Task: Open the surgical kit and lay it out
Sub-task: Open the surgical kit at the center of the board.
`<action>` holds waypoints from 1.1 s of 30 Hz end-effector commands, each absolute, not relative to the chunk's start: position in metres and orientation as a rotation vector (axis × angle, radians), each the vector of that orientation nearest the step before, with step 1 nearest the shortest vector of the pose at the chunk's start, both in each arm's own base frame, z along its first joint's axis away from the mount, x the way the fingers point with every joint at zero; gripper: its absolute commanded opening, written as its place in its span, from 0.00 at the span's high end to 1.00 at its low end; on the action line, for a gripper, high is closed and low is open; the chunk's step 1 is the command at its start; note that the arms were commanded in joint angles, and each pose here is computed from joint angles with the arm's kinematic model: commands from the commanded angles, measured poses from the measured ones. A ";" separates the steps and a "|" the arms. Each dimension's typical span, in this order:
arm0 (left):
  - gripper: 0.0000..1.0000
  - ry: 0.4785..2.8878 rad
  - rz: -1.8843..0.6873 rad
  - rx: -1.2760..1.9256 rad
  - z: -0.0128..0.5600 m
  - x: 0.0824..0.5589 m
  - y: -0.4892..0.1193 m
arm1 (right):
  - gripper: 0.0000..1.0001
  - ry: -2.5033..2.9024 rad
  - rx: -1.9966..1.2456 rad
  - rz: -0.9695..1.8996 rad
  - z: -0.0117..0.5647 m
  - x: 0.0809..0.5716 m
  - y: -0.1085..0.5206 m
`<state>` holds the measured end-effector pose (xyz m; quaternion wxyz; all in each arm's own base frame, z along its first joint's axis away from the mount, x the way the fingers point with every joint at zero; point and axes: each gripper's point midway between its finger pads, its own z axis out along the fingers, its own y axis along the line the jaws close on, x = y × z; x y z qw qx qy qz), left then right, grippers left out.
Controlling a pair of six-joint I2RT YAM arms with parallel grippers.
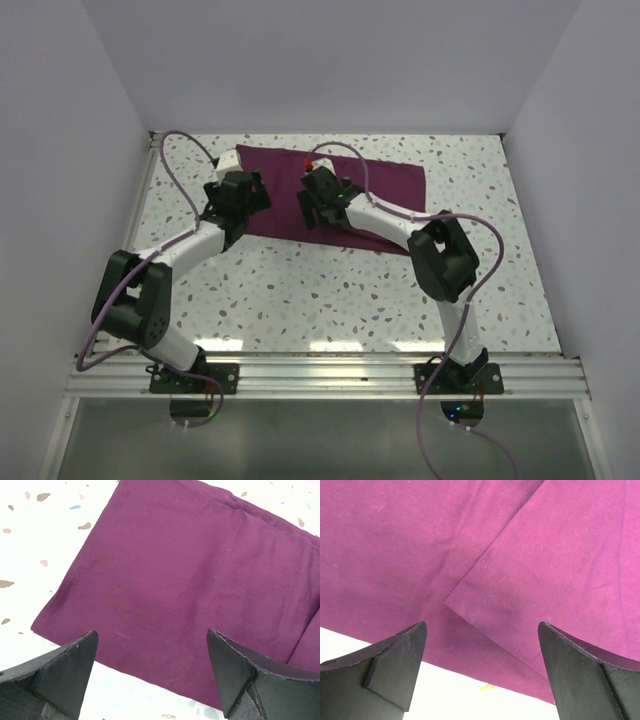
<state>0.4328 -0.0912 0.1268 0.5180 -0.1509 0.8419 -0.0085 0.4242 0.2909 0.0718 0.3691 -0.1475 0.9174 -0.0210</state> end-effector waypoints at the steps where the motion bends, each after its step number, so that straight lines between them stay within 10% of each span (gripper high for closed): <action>1: 0.06 1.977 -0.054 -0.380 0.133 0.438 -0.094 | 0.04 2.368 -0.374 -0.052 0.062 0.426 0.293; 15: 0.07 1.977 -0.049 -0.379 0.133 0.435 -0.093 | 0.13 2.404 -0.404 -0.166 0.042 0.429 0.284; 25: 0.07 1.980 -0.043 -0.375 0.132 0.436 -0.093 | 0.72 2.388 -0.392 -0.252 0.044 0.438 0.272; 33: 0.06 1.987 -0.050 -0.369 0.130 0.439 -0.095 | 0.98 2.358 -0.363 -0.249 0.067 0.437 0.268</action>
